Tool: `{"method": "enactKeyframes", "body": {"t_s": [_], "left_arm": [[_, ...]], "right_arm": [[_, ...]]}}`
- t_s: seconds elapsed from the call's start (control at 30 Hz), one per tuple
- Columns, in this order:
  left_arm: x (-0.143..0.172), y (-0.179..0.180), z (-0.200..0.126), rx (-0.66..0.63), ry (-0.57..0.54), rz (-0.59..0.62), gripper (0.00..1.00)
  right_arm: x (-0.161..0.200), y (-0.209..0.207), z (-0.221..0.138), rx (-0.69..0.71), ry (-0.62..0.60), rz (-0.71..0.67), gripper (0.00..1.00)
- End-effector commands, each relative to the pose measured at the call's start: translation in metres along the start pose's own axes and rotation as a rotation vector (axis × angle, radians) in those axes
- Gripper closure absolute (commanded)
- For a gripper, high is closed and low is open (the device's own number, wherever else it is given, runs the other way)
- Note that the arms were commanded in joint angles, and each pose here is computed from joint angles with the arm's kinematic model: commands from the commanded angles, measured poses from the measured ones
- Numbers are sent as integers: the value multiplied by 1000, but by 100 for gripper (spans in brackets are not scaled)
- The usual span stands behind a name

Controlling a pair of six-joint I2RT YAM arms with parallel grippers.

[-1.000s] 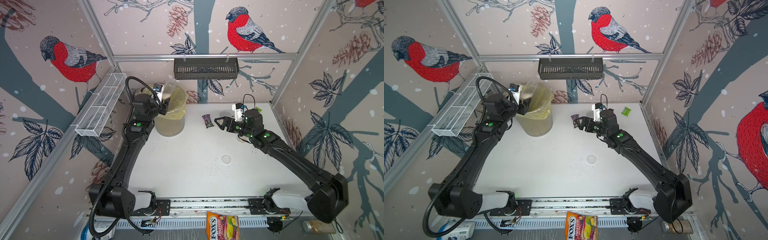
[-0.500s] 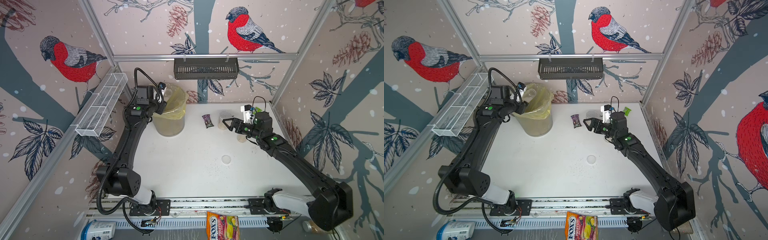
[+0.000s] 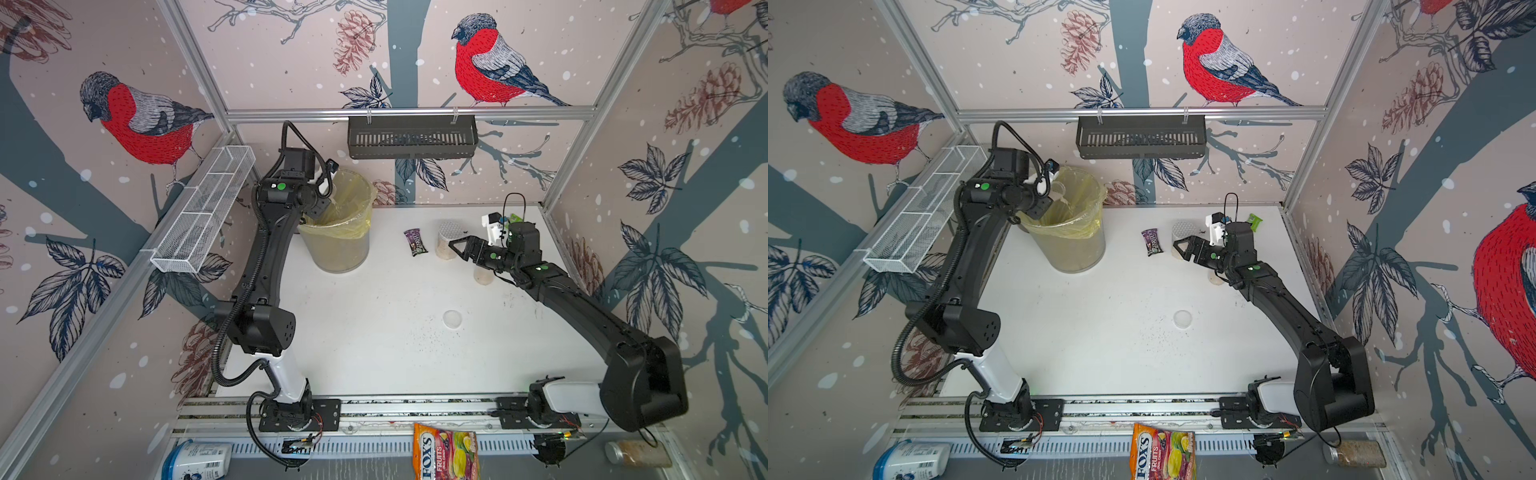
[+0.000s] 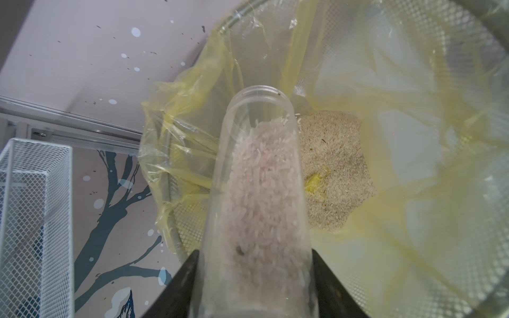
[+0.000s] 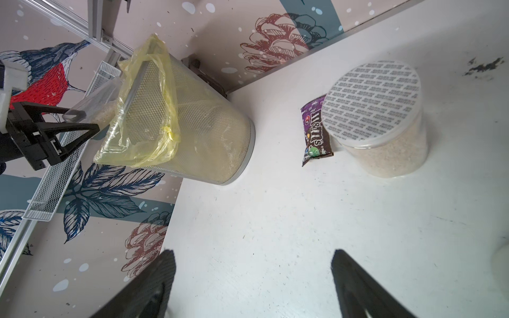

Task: Empty moldy rice from jars
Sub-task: Pour the moldy rice from the jar into the trash bin.

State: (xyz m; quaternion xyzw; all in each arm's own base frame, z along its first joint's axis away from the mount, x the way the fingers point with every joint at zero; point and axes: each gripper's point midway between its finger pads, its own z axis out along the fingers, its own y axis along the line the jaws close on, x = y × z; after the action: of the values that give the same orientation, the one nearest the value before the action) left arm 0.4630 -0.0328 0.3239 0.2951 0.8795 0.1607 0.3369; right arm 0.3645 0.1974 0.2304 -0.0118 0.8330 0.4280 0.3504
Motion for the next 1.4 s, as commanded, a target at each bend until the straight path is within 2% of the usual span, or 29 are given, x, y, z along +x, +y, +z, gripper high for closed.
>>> {"method": "enactKeyframes", "body": {"t_s": [0.0,0.1,0.37,0.53,0.63,0.83,1.0,1.17,1.37], "left_arm": [[17,-18,-1,35,118,112,100],[13,-28,1,49,132,147,100],[10,-20,10,16,160,211,100],[5,-10,19,-32,171,239,100],[9,5,28,-106,215,235,100],[19,3,37,-101,269,313,100],[0,-10,43,-66,214,365,100],[-1,-23,66,-30,233,419,100],[-7,-25,76,-19,218,440,100]], "right_arm": [[-6,9,1,-39,-1,-45,10],[-6,10,5,-48,21,-53,11],[-1,20,10,-68,62,-96,11],[2,26,17,-76,78,-104,11],[7,30,21,-82,89,-106,11],[11,36,24,-86,99,-123,11],[9,35,26,-87,97,-119,11],[8,36,28,-86,96,-118,12],[6,33,29,-75,94,-119,12]]}}
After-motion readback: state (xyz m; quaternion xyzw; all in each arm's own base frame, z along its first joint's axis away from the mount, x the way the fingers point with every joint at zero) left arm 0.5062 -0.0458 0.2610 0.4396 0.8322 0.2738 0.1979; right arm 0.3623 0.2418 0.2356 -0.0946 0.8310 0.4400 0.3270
